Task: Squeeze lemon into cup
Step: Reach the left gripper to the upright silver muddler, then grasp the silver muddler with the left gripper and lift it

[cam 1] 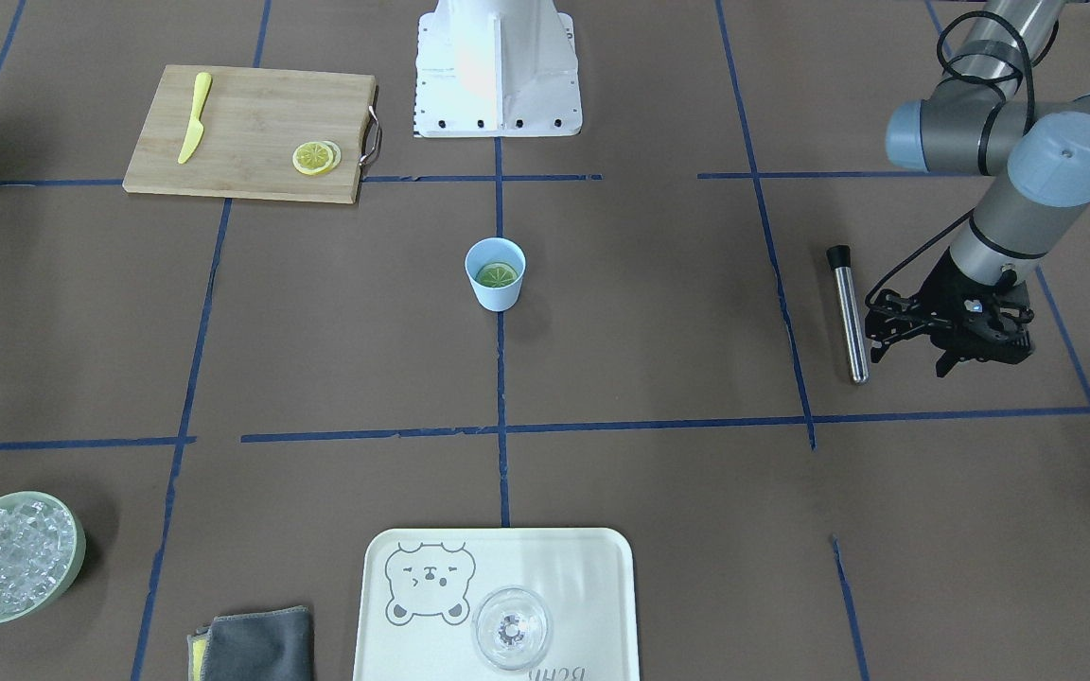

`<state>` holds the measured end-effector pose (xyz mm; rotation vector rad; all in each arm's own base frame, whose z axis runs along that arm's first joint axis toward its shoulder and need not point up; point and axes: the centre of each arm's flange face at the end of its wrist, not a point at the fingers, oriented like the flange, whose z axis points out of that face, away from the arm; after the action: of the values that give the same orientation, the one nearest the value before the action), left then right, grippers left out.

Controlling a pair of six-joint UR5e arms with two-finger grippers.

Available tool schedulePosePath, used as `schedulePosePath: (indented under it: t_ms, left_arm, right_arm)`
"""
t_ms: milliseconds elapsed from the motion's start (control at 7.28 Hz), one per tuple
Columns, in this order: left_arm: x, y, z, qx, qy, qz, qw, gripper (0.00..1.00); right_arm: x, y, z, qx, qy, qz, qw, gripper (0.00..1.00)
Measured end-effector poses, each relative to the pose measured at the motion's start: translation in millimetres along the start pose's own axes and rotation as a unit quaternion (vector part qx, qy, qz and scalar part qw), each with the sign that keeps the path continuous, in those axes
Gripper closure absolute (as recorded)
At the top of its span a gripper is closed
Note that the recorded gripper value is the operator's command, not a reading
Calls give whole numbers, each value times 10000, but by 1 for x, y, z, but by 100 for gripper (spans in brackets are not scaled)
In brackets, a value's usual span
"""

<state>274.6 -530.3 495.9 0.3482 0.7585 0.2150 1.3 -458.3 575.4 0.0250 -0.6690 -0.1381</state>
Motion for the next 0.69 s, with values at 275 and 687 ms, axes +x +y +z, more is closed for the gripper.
schedulePosePath:
  t_ms: [275,687]
  left_arm:
    - [9,19,26,36,171,-309,9994,31]
    - [29,32,43,60,147,-768,9969,31]
  right_arm:
    - [2,3,0,-4,-7,10,10000,0]
    - [4,5,-1,8,-1,24,10000,0]
